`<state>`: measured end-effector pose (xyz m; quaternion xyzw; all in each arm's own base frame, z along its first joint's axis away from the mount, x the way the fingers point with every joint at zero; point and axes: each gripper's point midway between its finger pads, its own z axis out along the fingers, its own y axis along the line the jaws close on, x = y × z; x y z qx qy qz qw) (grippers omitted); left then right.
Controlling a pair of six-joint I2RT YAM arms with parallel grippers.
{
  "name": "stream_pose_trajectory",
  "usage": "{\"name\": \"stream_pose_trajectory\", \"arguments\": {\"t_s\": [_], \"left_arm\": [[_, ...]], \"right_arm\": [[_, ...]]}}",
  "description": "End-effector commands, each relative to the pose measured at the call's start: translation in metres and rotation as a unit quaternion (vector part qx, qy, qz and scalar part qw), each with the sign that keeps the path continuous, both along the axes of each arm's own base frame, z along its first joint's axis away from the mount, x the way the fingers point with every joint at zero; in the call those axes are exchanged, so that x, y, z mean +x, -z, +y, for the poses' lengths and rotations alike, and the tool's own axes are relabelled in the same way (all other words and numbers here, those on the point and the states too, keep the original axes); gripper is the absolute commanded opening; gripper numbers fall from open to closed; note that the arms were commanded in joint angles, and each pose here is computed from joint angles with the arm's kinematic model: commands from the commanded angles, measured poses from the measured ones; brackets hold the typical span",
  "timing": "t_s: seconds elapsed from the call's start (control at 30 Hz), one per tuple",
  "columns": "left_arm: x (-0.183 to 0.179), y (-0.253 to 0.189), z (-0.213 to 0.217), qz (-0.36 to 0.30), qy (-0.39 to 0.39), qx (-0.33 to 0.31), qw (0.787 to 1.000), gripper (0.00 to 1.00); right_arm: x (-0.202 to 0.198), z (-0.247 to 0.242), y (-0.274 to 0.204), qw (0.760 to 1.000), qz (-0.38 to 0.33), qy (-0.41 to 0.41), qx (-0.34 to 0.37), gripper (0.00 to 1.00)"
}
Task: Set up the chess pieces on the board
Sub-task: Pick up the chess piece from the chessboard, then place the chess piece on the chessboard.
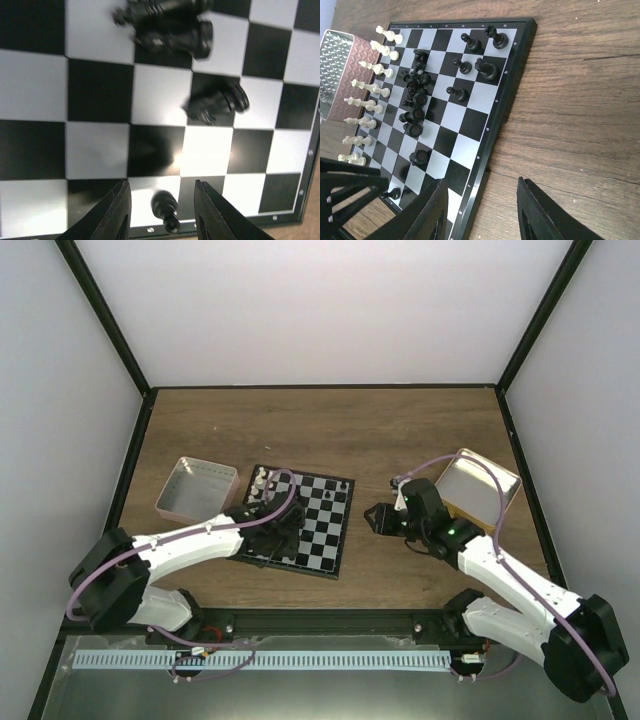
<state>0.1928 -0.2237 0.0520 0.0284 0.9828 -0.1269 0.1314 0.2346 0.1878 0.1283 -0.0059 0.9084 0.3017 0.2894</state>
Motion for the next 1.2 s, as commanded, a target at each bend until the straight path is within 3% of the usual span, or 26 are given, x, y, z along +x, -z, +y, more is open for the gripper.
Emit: {"name": "stream_pose_trajectory", "arguments": {"t_s": [0.0, 0.5, 0.83, 1.0, 1.17], "left_arm": [[-0.024, 0.010, -0.011, 0.035, 0.043, -0.008, 0.998, 0.37], [-0.010, 0.007, -0.010, 0.015, 0.051, 0.045, 0.998, 0.06], [0.023, -0.036, -0.068, -0.050, 0.126, 0.021, 0.991, 0.05], [0.052, -0.019, -0.087, -0.056, 0.139, 0.058, 0.987, 0.05], [0.074, 0.000, -0.088, -0.052, 0.140, 0.092, 0.984, 0.05]], "right_arm": [[0.004, 0.003, 0.000, 1.000, 0.001, 0.003, 0.007, 0.39], [0.009, 0.003, 0.001, 1.000, 0.001, 0.007, 0.001, 0.38], [0.021, -0.036, -0.028, 0.990, -0.046, 0.131, -0.006, 0.39], [0.021, -0.052, -0.031, 0.984, -0.060, 0.170, -0.008, 0.41], [0.018, -0.059, -0.003, 0.979, -0.030, 0.201, -0.011, 0.41]]}}
